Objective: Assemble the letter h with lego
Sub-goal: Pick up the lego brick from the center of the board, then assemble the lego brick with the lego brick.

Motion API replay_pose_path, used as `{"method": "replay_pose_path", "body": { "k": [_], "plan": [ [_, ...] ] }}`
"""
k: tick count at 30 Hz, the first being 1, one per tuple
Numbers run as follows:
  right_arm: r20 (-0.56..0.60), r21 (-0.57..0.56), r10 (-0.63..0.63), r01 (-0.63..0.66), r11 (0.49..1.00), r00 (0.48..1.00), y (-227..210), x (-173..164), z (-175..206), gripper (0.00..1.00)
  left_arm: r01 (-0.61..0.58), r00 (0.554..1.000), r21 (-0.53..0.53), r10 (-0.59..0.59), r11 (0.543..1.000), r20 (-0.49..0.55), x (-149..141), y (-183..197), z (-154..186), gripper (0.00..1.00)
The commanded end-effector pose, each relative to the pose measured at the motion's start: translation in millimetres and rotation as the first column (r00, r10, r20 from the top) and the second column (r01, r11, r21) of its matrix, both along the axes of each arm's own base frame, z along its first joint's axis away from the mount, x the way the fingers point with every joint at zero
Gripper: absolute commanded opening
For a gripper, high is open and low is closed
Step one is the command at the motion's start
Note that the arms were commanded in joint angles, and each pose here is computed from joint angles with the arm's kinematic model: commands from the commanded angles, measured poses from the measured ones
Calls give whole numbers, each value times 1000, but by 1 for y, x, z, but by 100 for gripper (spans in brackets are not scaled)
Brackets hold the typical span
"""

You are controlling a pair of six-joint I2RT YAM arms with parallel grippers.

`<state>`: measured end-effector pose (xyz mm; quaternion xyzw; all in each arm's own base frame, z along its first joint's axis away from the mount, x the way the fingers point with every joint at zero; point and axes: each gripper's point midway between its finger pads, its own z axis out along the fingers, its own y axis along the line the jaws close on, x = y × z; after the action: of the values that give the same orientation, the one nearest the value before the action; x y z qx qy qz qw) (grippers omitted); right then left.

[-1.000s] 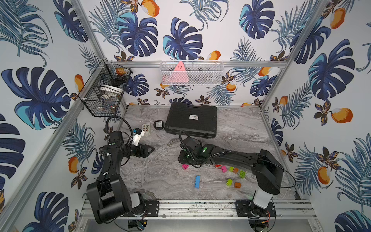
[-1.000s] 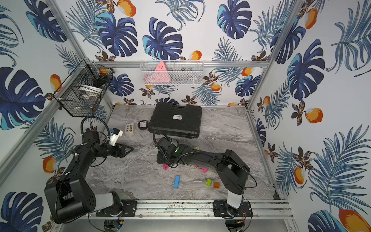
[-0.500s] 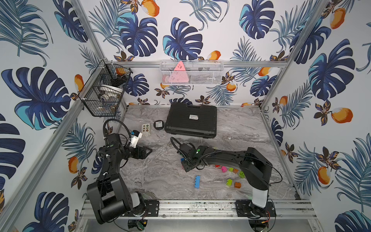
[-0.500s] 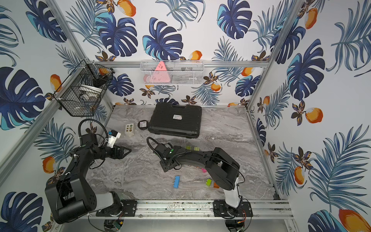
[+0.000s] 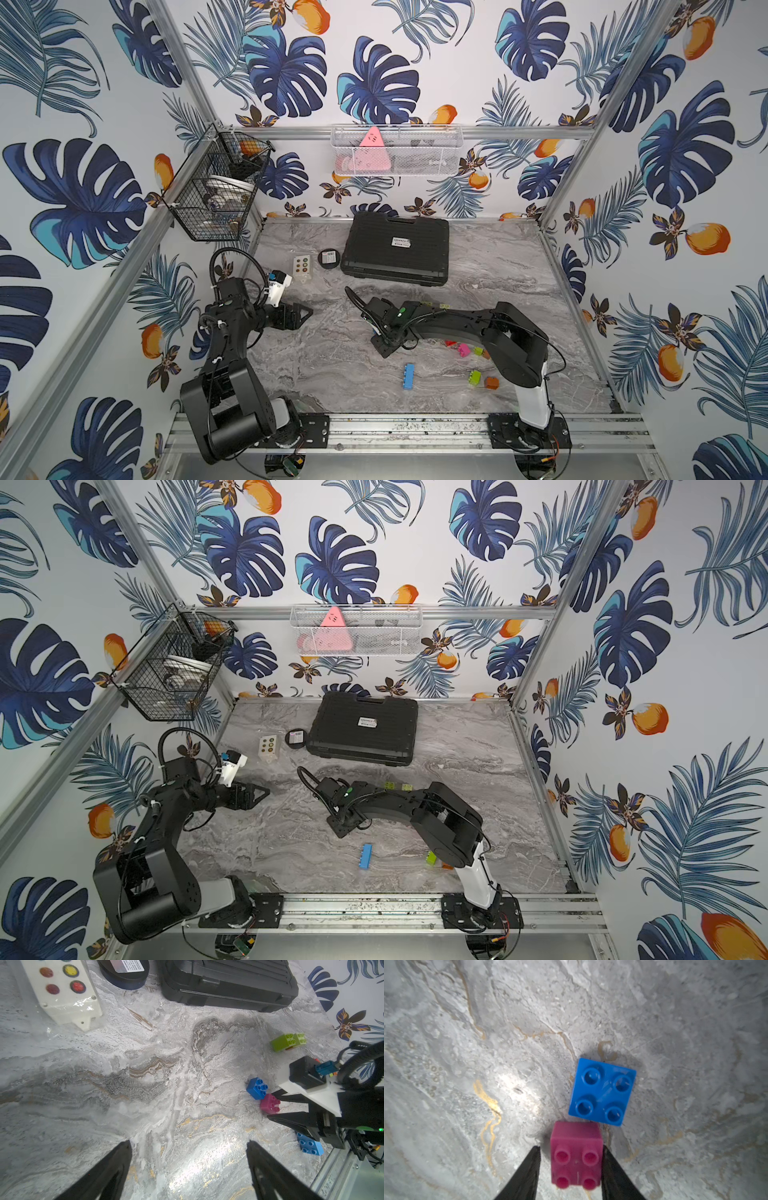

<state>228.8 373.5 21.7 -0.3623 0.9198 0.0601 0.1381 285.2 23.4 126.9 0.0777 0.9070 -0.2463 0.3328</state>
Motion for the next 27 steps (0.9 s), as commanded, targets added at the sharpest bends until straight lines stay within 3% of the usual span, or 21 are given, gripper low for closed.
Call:
{"method": "replay_pose_path", "body": {
  "k": [1,12,17,27],
  "plan": [
    [22,-12,-3,3,1000,1000,-2,4,3,42,16,1000,-9,-16,1000,13,0,-2,2,92],
    [-21,83,-164,166,983,986,1,0,40,35,-3,1000,-6,3,1000,6,0,3,1,92],
    [49,90,-273,268,959,961,3,25,57,34,-4,1000,-12,4,1000,2,0,3,1,92],
    [19,43,-325,324,945,946,3,45,34,34,-12,1000,-18,12,1000,0,-1,4,0,92]
  ]
}}
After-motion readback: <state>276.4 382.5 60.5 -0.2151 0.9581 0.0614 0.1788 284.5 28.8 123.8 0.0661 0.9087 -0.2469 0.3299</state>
